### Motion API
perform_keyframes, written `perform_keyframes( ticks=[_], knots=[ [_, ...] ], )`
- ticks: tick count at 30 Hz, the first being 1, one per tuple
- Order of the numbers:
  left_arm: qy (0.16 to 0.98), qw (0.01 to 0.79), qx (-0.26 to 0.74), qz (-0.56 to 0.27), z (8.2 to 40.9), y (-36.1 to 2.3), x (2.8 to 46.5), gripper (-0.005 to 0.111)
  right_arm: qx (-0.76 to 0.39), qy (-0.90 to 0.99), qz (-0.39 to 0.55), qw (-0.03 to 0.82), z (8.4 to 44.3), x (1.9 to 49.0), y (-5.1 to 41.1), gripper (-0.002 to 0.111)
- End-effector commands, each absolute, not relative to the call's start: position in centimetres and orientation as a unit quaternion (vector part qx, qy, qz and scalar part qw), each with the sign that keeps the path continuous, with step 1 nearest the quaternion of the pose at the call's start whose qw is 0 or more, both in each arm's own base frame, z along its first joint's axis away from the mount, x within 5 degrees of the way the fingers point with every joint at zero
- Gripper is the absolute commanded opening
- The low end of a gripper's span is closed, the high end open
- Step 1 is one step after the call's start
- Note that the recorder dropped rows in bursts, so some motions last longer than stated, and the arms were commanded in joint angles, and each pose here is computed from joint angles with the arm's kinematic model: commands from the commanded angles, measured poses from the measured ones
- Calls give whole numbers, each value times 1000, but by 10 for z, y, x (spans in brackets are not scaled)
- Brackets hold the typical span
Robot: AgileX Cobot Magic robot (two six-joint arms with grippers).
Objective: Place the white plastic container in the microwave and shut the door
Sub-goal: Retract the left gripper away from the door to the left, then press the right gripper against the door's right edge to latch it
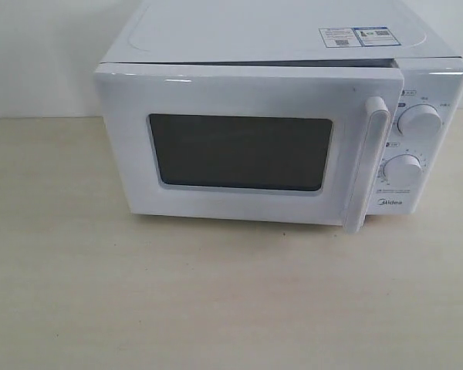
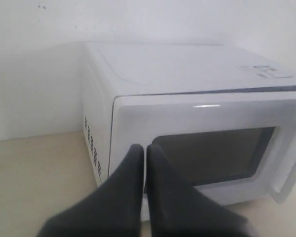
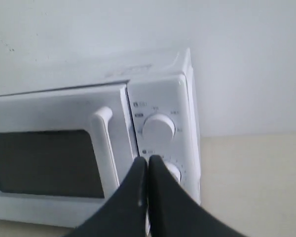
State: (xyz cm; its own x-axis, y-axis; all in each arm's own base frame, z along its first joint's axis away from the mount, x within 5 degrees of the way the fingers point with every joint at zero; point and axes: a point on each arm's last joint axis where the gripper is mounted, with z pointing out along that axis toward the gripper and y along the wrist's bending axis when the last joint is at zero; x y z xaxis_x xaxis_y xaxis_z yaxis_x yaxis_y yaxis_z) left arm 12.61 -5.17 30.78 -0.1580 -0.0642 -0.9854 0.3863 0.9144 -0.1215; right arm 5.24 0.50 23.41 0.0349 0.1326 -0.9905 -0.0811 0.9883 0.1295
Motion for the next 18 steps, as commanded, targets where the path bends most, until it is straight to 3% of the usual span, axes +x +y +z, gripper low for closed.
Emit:
perform_keyframes(
  ticks=[1,7,10,13,16,18],
  knots=[
    [772,602,107,-173,293,-57,142,4,-39,712,42,700,280,55,8,0],
    [797,566,116,-176,295,-71,173,4,-139,788,63,596,315,92,25,0],
    [800,556,126,-187,304,-81,193,4,-54,788,136,598,325,129,29,0],
    [801,557,124,-183,307,-82,199,4,28,770,149,619,327,153,23,0],
    [801,557,123,-182,307,-82,199,4,91,799,210,557,310,172,28,0],
    [801,557,123,-182,307,-82,199,4,66,826,215,517,295,183,35,0]
  ],
)
